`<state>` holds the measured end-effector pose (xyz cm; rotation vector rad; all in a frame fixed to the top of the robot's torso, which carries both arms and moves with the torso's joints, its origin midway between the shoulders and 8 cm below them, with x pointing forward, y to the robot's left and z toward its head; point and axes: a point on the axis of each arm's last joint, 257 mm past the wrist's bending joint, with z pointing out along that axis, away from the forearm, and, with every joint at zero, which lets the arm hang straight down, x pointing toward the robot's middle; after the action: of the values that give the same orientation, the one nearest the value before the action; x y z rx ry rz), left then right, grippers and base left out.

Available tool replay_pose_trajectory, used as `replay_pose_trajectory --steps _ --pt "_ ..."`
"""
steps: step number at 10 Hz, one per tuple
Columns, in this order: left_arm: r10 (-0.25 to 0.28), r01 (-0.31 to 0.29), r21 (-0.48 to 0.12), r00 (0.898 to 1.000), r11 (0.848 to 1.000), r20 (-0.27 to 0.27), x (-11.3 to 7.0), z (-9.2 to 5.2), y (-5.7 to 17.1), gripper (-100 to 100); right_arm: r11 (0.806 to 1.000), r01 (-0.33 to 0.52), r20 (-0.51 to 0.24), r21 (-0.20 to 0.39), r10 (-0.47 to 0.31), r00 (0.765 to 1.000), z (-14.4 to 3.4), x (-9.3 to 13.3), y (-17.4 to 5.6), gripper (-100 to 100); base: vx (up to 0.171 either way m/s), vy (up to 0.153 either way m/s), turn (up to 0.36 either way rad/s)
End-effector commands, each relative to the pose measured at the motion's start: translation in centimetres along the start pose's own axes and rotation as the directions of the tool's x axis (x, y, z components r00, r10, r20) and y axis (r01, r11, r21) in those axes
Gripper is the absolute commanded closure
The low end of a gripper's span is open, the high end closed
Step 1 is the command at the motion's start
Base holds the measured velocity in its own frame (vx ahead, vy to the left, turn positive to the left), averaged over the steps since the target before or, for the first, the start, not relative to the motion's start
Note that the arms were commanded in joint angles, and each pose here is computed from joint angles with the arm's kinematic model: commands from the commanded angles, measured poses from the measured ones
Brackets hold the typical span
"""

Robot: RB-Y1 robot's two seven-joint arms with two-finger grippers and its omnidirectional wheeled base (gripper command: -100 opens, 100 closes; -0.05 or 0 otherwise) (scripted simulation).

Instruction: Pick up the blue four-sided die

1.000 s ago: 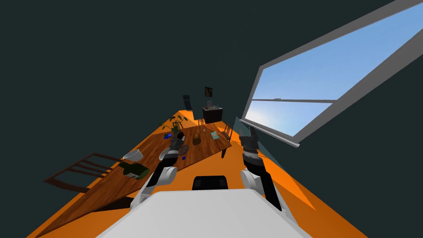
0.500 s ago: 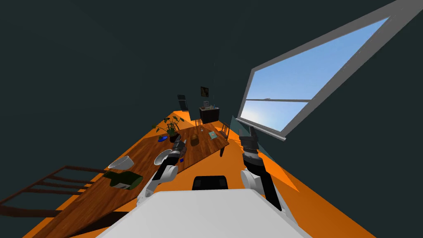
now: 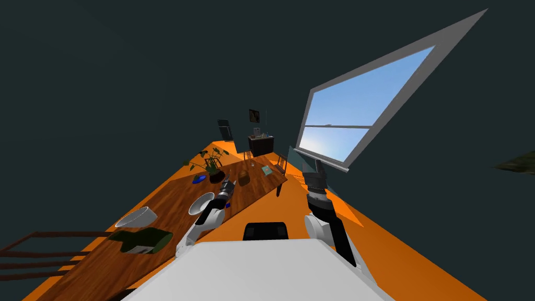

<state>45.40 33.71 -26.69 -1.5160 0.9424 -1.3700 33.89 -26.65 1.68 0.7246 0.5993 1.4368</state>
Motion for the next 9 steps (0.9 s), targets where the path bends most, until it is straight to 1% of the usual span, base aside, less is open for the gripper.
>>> replay_pose_trajectory --steps 1,2,3,4,5,6,7,8,9 --pt "-0.012 0.012 -0.044 1.0 0.999 0.02 -1.0 0.2 1.8 -100 1.0 0.0 0.0 0.0 0.0 1.0 0.0 0.0 0.0 0 -0.023 0.048 -0.081" --pt "-0.031 0.034 -0.082 0.999 0.996 0.037 -1.8 0.6 3.1 -100 1.0 0.0 0.0 0.0 0.0 1.0 0.0 0.0 0.0 0 -0.019 0.031 -0.127" --pt "-0.028 0.033 -0.108 0.998 0.994 0.055 -2.8 0.2 4.4 -100 1.0 0.0 0.0 0.0 0.0 1.0 0.0 0.0 0.0 0 -0.014 0.024 -0.089" --pt "-0.045 0.055 -0.146 0.996 0.988 0.075 -3.6 0.4 5.7 -100 1.0 0.0 0.0 0.0 0.0 1.0 0.0 0.0 0.0 0 -0.015 0.035 -0.177" --pt "-0.042 0.056 -0.163 0.995 0.985 0.088 -4.2 0.1 6.5 -100 1.0 0.0 0.0 0.0 0.0 1.0 0.0 0.0 0.0 0 -0.017 0.035 -0.09" --pt "-0.059 0.078 -0.194 0.993 0.978 0.105 -4.9 0.4 7.5 -100 1.0 0.0 0.0 0.0 0.0 1.0 0.0 0.0 0.0 0 -0.027 0.037 -0.139" --pt "-0.054 0.08 -0.215 0.991 0.973 0.122 -5.7 -0.1 8.6 -100 1.0 0.0 0.0 0.0 0.0 1.0 0.0 0.0 0.0 0 -0.022 0.029 -0.089" --pt "-0.07 0.102 -0.243 0.988 0.965 0.139 -6.4 0.2 9.4 -100 1.0 0.0 0.0 0.0 0.0 1.0 0.0 0.0 0.0 0 -0.018 0.025 -0.152" --pt "-0.064 0.105 -0.264 0.985 0.959 0.158 -7.2 -0.4 10.5 -100 1.0 0.0 0.0 0.0 0.0 1.0 0.0 0.0 0.0 0 -0.012 0.026 -0.081"
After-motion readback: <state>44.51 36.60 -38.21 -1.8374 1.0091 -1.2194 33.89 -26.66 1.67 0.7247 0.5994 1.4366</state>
